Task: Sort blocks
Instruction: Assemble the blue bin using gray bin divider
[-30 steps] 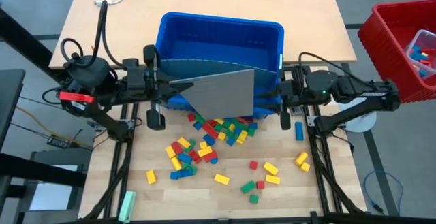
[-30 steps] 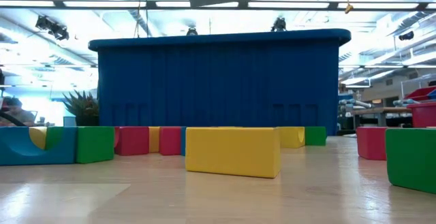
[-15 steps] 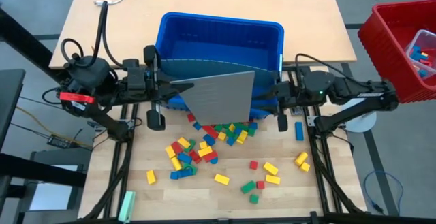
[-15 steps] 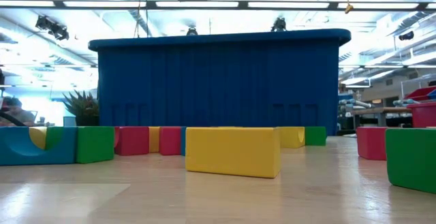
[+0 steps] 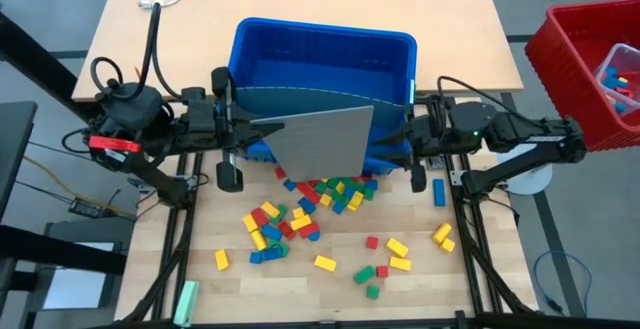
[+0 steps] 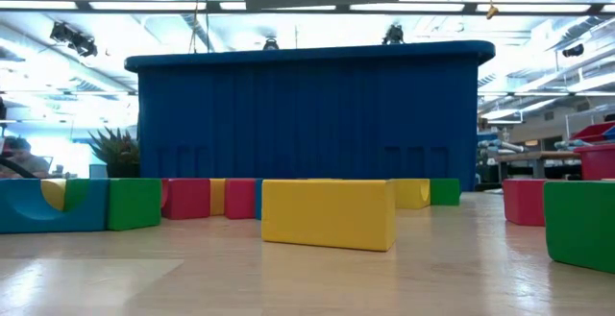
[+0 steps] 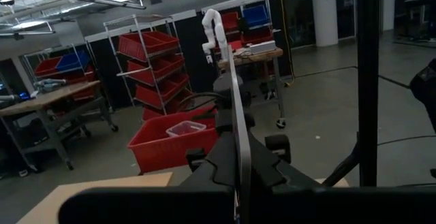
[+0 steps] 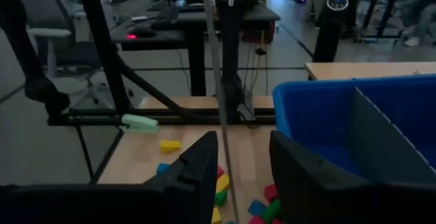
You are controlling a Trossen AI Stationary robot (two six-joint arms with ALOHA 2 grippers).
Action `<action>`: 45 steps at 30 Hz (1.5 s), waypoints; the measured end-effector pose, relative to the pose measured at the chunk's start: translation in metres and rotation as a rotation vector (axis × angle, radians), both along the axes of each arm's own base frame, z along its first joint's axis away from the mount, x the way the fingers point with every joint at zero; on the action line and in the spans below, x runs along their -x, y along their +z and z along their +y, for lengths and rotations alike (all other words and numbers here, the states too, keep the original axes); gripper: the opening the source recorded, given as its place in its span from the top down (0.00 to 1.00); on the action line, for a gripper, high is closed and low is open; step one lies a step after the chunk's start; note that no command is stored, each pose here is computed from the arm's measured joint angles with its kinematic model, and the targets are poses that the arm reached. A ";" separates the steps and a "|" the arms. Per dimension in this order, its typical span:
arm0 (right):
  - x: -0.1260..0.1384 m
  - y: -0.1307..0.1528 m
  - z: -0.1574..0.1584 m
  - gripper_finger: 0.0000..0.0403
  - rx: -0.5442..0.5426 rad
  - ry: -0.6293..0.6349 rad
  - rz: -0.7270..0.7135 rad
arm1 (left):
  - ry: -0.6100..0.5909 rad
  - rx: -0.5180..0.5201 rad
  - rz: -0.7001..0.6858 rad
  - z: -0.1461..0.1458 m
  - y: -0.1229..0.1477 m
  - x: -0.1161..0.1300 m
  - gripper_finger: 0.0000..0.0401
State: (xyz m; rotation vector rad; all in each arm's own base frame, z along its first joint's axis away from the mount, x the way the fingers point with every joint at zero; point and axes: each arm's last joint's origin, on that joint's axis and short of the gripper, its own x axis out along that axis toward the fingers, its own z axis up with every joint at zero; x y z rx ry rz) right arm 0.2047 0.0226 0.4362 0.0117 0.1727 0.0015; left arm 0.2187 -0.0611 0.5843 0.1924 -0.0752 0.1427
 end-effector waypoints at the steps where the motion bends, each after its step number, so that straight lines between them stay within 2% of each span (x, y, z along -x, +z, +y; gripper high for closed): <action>1: -0.003 -0.001 -0.001 0.67 0.002 -0.009 -0.004 | 0.000 0.000 0.000 0.000 0.000 0.000 0.97; 8: -0.011 0.005 0.002 0.54 -0.006 0.054 -0.079 | 0.000 0.000 0.001 0.000 0.000 0.000 0.97; 13: -0.016 0.006 0.001 0.52 0.005 0.038 -0.102 | -0.003 -0.001 0.001 0.000 0.000 0.000 0.97; 25: -0.036 0.002 0.001 0.74 0.039 0.056 -0.133 | -0.004 -0.001 0.003 0.000 0.000 0.000 0.97; 33: -0.050 -0.006 0.002 0.98 0.099 0.071 -0.111 | -0.004 -0.001 0.004 0.000 0.000 0.000 0.97; 40: -0.041 0.001 0.001 0.99 0.126 0.064 -0.141 | 0.021 0.059 -0.006 0.001 0.000 0.000 0.95; 45: -0.028 0.008 0.000 1.00 0.142 0.055 -0.168 | 0.082 0.068 0.020 0.005 -0.002 0.006 0.81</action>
